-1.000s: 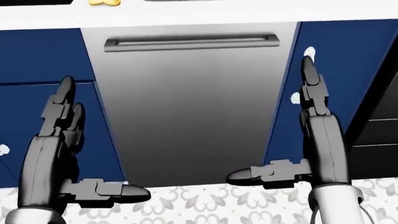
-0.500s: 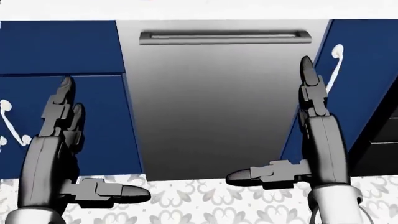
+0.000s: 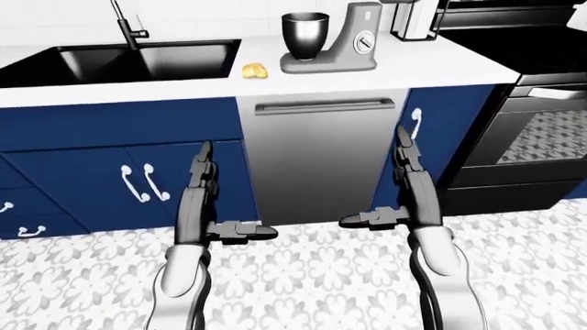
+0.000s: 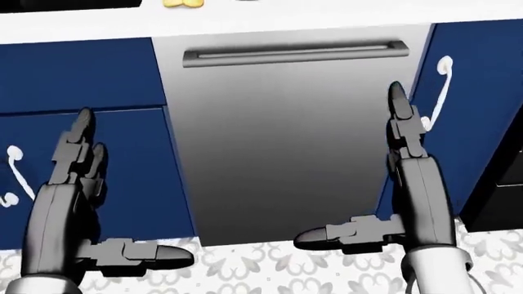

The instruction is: Place the bread in the stand mixer bowl.

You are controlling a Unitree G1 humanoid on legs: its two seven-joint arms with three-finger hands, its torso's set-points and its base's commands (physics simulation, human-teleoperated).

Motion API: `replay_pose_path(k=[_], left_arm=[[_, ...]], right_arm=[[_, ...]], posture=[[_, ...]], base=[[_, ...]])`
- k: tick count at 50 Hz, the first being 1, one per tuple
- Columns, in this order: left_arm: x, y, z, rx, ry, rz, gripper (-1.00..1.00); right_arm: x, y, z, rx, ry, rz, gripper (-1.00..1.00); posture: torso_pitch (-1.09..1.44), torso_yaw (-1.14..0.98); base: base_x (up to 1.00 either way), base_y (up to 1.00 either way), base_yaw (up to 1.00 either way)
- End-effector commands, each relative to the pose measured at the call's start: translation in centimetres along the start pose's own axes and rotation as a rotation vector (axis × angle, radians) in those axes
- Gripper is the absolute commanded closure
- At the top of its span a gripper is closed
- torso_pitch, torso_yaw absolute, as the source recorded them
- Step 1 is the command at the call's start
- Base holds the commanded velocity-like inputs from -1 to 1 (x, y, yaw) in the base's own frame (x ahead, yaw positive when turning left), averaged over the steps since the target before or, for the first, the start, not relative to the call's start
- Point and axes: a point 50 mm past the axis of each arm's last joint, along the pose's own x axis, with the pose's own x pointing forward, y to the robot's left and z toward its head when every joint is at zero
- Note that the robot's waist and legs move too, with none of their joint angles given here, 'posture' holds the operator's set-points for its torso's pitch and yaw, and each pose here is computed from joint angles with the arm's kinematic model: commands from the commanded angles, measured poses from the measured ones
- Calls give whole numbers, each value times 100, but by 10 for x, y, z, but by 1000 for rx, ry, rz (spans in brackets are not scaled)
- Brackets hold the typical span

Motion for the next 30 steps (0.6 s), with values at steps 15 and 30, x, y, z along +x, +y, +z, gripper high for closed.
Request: replay_pose_path(k=[15, 30], left_arm=[[0, -4, 23, -7, -117, -22, -100], [0, -4, 21, -7, -116, -21, -100]], right_arm=[[0, -8, 19, -14, -104, -44, -100], [0, -8, 20, -15, -106, -43, -100]], posture=[[0, 0], [0, 0]], base=[[14, 0, 0], [14, 0, 0]])
